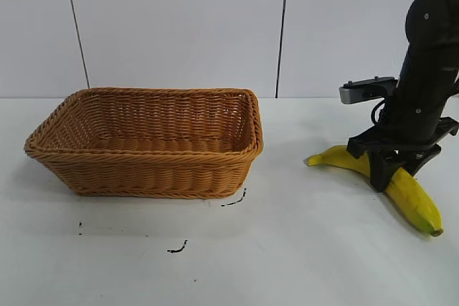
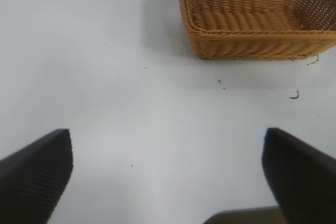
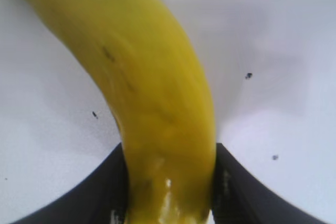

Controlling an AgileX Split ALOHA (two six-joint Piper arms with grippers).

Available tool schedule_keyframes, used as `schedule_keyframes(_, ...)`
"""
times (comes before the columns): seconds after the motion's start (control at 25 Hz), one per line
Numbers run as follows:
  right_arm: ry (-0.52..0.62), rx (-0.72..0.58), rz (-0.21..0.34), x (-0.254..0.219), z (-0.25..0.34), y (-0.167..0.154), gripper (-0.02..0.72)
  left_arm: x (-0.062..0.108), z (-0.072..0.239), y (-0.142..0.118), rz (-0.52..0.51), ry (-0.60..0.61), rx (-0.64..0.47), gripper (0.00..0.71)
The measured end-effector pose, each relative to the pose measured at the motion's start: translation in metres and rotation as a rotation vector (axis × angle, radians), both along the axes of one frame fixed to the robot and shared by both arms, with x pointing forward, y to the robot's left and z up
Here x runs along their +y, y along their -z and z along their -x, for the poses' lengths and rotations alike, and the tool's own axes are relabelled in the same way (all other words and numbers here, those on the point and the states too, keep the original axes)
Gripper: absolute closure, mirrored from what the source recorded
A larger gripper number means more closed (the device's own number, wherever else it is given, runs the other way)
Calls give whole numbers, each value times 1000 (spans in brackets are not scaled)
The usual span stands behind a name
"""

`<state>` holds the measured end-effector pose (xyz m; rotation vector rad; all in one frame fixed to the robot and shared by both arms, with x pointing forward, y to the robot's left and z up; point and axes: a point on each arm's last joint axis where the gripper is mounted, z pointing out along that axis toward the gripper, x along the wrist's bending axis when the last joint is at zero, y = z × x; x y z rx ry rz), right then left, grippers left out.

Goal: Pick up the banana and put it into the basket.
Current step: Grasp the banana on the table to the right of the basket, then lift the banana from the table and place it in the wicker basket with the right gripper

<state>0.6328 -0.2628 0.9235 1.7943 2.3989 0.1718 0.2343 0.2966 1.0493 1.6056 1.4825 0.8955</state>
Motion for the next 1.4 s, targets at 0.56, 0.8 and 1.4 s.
schedule_keyframes(0.56,-85,-209,-100,31,-22,-145,386,0,0,0,0,0,0,15)
schedule_keyframes(0.8,-278,-271,-129,110,-43,-152,386,0,0,0,0,0,0,15)
schedule_keyframes(1.4,-981,-427,-41,288,-32,-87,386,0,0,0,0,0,0,15)
